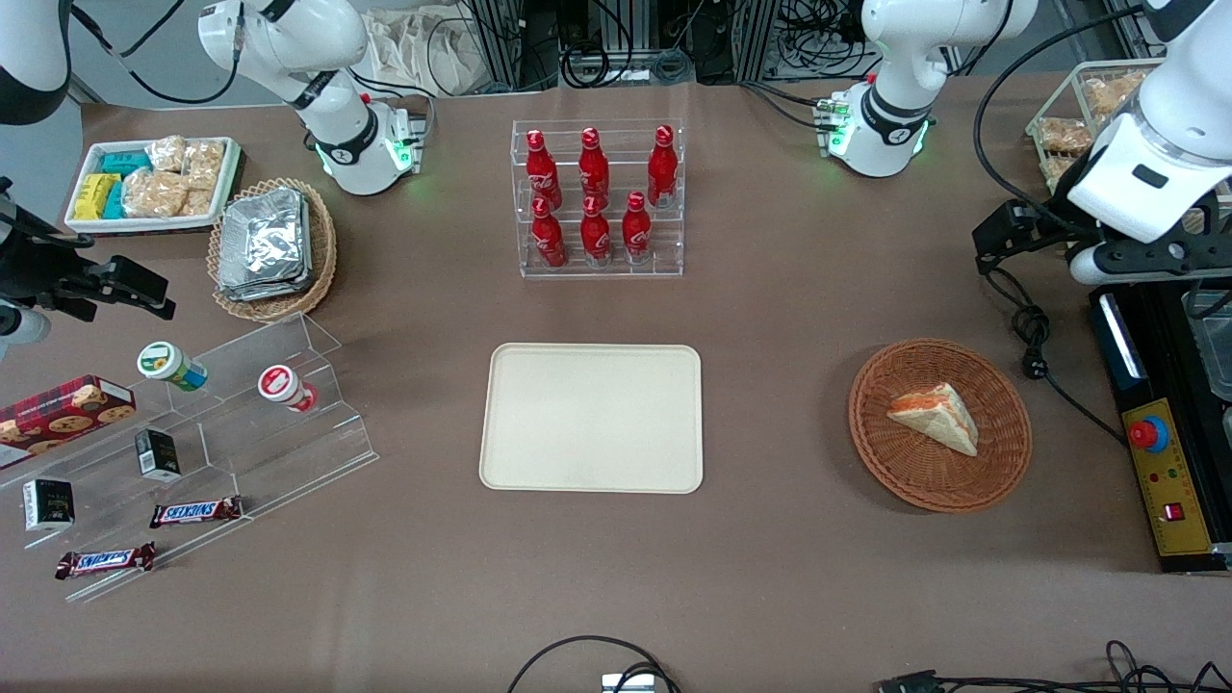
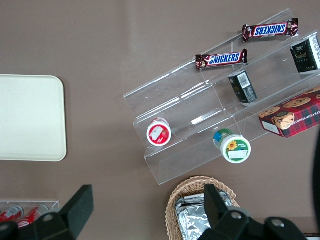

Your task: Place sandwich from basket to tray

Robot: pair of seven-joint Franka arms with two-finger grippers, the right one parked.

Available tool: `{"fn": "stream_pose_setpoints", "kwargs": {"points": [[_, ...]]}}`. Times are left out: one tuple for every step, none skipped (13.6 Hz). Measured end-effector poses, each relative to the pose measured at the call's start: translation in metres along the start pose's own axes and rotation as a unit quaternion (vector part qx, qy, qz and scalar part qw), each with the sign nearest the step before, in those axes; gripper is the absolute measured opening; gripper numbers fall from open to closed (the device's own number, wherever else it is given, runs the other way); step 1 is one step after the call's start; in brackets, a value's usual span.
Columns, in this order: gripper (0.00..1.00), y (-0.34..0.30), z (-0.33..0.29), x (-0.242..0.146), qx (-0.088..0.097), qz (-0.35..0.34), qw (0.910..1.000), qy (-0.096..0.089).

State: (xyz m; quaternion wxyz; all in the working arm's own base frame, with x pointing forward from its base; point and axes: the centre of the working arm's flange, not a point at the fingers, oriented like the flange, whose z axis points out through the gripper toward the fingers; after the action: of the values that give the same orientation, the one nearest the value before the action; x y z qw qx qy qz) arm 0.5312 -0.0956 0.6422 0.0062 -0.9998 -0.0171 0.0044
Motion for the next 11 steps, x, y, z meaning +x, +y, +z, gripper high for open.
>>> {"fn": "stream_pose_setpoints", "kwargs": {"points": [[1.0, 0.0, 0.001, -0.001, 0.001, 0.0, 1.0, -0.001], [1.0, 0.0, 0.003, -0.001, 0.001, 0.0, 1.0, -0.003], [1.0, 0.0, 0.004, -0.001, 0.001, 0.0, 1.0, -0.004], [1.0, 0.0, 0.005, 0.001, 0.0, 0.0, 1.0, 0.001], [1.0, 0.0, 0.007, 0.004, -0.001, 0.0, 0.9999, 0.012], [1.0, 0.0, 0.011, 0.007, -0.002, 0.0, 0.9998, 0.019], [1.0, -0.001, 0.02, 0.009, -0.002, -0.001, 0.9998, 0.019], [1.0, -0.004, 0.032, 0.012, -0.002, -0.014, 0.9998, 0.015], [1.0, -0.011, 0.048, 0.018, -0.003, -0.051, 0.9986, 0.015], [1.0, -0.023, 0.068, 0.028, -0.006, -0.104, 0.9944, 0.017], [1.0, -0.037, 0.091, 0.041, -0.008, -0.161, 0.9868, 0.017]]}}
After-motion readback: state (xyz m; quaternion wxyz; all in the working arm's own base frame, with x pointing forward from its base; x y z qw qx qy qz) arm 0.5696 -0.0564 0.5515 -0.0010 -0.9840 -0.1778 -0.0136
